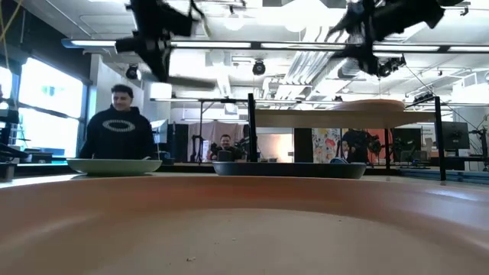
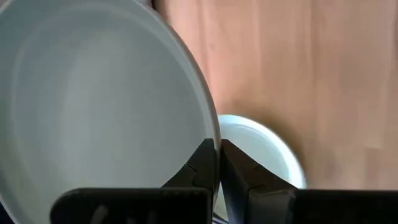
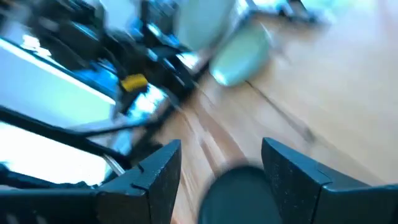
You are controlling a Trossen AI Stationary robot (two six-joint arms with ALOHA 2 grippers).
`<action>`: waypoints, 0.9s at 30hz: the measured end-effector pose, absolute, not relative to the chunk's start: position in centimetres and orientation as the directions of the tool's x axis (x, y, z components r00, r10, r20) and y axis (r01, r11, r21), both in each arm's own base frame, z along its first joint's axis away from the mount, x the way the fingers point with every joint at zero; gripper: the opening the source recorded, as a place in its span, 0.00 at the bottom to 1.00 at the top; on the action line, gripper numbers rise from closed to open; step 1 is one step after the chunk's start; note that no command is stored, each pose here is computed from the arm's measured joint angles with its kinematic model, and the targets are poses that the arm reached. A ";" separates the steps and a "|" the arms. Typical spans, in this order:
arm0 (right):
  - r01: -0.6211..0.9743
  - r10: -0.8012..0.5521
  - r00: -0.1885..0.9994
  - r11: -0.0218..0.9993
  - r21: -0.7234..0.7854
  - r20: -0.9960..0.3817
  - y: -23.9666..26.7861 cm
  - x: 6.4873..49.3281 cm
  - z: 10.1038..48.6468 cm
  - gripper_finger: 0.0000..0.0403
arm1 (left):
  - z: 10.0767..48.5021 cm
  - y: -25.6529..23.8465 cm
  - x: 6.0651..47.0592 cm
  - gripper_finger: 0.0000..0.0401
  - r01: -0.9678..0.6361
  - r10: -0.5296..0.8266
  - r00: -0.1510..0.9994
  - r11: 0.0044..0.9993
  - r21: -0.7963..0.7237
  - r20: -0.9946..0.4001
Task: Place and stack plates onto a shelf
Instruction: Stack the gray plate on the orange plate on the shelf
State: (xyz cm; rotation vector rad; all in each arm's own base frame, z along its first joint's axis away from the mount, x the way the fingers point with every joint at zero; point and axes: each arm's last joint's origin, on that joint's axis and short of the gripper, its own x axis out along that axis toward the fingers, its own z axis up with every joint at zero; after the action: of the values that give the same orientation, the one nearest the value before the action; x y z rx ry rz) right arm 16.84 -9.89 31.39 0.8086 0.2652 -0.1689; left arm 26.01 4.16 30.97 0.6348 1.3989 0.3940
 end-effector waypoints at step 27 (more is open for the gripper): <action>0.461 -0.437 0.881 0.878 0.125 -0.180 -10.6 18.0 45.0 0.51 | 33.0 1.7 31.2 0.00 0.542 0.821 0.415 0.123 0.831 -0.392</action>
State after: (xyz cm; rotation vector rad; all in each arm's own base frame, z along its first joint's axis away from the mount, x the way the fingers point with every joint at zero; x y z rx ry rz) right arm 18.04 -10.59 44.98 0.1666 0.1487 -0.4702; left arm 31.18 1.72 32.98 1.5469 1.2505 0.3105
